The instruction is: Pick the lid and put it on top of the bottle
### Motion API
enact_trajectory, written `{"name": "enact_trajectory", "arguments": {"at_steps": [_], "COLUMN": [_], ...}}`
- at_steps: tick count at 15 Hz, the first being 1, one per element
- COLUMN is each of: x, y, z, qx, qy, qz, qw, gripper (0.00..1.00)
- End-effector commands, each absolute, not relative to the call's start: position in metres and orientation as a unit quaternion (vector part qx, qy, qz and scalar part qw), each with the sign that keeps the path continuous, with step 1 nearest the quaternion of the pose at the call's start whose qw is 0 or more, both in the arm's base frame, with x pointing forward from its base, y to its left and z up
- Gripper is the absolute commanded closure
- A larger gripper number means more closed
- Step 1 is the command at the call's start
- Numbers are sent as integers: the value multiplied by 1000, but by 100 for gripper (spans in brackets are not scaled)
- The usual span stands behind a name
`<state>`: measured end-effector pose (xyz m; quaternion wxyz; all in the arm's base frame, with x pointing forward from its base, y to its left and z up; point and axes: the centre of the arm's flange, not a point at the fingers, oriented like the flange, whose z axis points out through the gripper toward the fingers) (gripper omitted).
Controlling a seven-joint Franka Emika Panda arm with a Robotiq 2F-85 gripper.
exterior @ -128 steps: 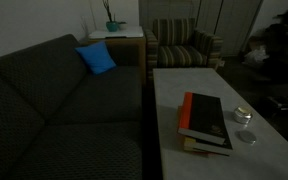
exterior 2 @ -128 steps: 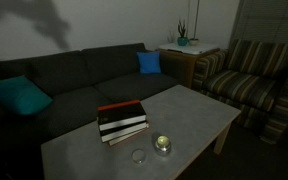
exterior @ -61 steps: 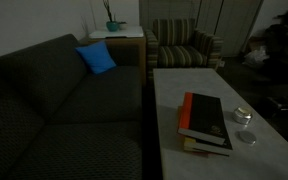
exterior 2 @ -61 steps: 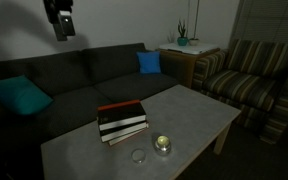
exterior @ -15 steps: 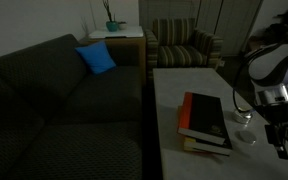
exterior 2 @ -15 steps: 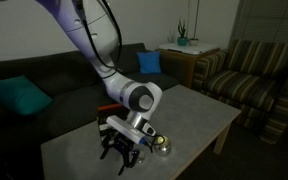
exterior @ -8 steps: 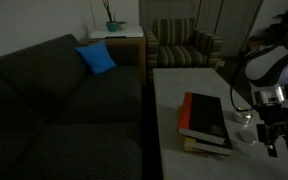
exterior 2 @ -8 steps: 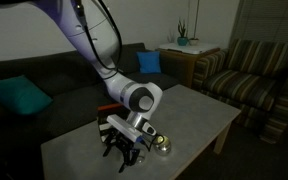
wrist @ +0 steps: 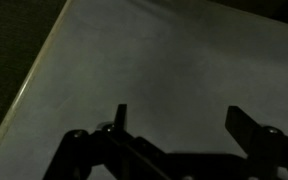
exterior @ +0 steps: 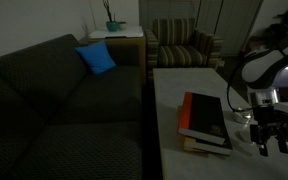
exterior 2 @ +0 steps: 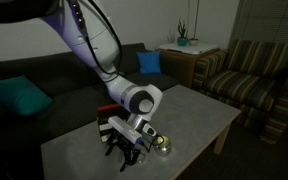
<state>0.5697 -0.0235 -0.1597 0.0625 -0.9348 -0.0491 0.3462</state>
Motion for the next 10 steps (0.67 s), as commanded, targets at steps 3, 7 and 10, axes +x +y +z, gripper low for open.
{"name": "enact_trajectory", "arguments": {"at_steps": [3, 7, 10], "x": [584, 598, 605], "y": [-26, -28, -33], "z": [-167, -176, -190], "qx": [-956, -967, -973], "qy": [-19, -15, -6], "qz": [288, 250, 230], "qw": [52, 42, 31], "gripper": [0, 0, 0]}}
